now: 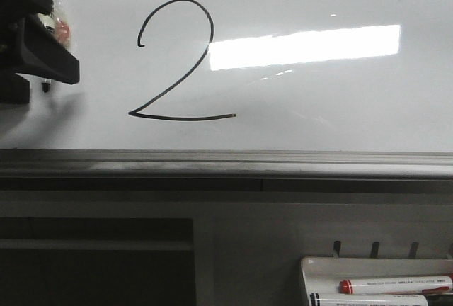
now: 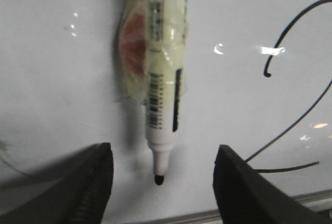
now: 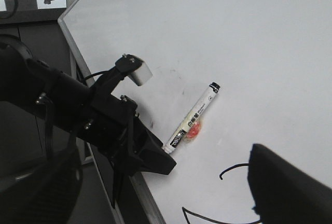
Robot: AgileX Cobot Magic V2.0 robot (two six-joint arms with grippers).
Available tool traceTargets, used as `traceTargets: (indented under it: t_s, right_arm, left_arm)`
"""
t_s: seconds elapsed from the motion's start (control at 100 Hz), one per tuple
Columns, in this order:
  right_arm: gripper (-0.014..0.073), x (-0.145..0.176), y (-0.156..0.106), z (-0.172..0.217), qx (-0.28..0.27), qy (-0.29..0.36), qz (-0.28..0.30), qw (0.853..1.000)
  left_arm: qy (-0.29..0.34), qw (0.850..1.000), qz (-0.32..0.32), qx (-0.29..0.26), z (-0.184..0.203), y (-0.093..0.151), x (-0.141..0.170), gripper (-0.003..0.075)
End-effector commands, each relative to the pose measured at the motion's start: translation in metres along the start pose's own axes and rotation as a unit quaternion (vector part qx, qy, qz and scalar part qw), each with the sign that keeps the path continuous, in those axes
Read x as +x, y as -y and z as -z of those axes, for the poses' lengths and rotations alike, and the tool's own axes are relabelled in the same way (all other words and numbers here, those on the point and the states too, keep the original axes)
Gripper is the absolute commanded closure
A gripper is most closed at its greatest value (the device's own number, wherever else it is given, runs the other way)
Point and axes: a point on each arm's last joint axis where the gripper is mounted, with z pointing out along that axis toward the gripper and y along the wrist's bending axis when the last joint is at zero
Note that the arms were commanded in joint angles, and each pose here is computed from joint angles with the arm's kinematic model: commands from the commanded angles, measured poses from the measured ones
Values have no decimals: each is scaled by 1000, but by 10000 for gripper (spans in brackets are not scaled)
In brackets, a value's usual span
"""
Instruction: Write number 2 on whiteboard
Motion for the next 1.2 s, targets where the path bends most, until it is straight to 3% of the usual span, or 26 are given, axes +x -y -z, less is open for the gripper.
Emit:
traceTargets:
  t_s: [0.0,0.29,0.32,0.36,0.44,0.47,0.59,0.76,0.96,1.19]
  right_arm:
    - [19,-21,5,11,14,63,8,998]
    - [36,-16,5,12,11,33,7,999]
    - [78,-15,5,16,10,27,7,1000]
    - [200,-13,5,17,10,20,8,1000]
    - [579,-9,4,27,11,22,8,1000]
    - [671,-6,4,31,11,22,8,1000]
    - [652,6,1,50,12,35,5,999]
    - [652,34,-5,84,24,104,21,994]
    - [652,86,-15,108,22,109,19,994]
    - [652,122,-22,119,20,101,16,995]
  left_arm:
    - [48,999,-7,19,15,8,-16,324]
    - [56,996,-49,54,62,15,-16,351]
    - [62,995,-52,60,69,16,-16,384]
    - [69,994,-61,65,78,17,-16,464]
    - [115,987,-79,79,103,18,-19,678]
    - [138,983,-89,83,113,18,-20,745]
    - [236,958,-136,93,153,15,-18,741]
    - [336,916,-201,84,190,1,5,741]
    - [373,899,-215,84,195,-19,42,741]
    - [385,886,-250,64,193,-25,53,741]
